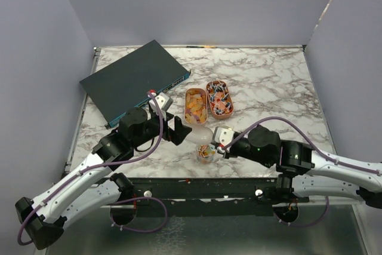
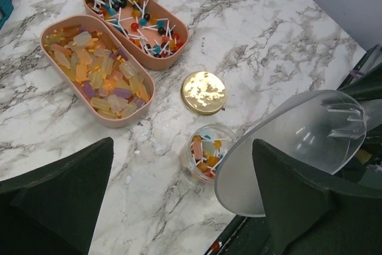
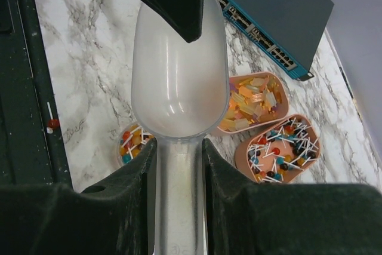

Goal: Pack the candies
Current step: Adjust the spatula, then scoop the fake candies from the storage box.

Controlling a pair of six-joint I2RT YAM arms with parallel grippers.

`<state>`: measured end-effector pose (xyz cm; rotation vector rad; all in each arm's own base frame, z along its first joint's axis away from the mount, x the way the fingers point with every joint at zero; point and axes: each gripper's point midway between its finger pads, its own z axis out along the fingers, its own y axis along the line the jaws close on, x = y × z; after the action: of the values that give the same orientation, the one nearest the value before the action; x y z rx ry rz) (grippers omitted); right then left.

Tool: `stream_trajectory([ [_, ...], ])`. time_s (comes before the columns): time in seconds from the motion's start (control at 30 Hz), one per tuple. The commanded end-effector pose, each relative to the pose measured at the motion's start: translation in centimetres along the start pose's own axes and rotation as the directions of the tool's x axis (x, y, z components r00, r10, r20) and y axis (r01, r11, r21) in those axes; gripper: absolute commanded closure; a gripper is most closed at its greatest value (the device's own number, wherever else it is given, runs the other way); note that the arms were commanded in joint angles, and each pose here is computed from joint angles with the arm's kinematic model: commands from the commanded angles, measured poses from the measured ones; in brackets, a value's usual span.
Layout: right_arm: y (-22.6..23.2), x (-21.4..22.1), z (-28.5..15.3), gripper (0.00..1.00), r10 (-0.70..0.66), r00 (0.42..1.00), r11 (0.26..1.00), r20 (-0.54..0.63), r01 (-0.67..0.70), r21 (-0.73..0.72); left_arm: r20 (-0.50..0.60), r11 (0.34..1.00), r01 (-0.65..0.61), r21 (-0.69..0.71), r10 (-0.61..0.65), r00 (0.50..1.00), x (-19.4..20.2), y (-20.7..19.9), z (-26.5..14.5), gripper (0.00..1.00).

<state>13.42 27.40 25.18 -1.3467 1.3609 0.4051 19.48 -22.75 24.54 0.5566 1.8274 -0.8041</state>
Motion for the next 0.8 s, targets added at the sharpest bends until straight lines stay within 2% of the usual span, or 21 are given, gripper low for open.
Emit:
stream_trajectory([
  [0.0, -1.6, -1.5, 0.5, 0.99, 0.040, 0.999, 0.997, 0.013, -0.041, 0.067, -0.021, 0.999, -0.018, -0.050, 0.017, 1.000, 0.7, 1.1, -0.2, 0.01],
  [0.27, -2.1, 1.0, 2.2, 0.99, 0.106, 0.986, 0.993, -0.129, -0.098, 0.061, 0.035, 0.993, -0.018, -0.113, 0.022, 0.999, -0.5, 2.1, -1.0, 0.01],
  [0.5, -3.1, 3.3, 2.9, 1.00, 0.201, 0.945, 0.980, -0.257, -0.193, 0.054, 0.109, 0.976, -0.010, -0.215, 0.034, 0.993, -1.9, 3.7, -2.4, 0.01],
  [0.63, -4.3, 3.8, 3.3, 0.99, 0.276, 0.901, 0.961, -0.334, -0.268, 0.069, 0.126, 0.971, -0.008, -0.240, 0.039, 0.991, -2.2, 4.1, -2.9, 0.01],
  [0.77, -5.9, 4.5, 3.4, 0.99, 0.405, 0.816, 0.913, -0.413, -0.385, 0.134, 0.129, 0.969, -0.015, -0.247, 0.048, 0.990, -2.4, 4.2, -3.2, 0.01],
])
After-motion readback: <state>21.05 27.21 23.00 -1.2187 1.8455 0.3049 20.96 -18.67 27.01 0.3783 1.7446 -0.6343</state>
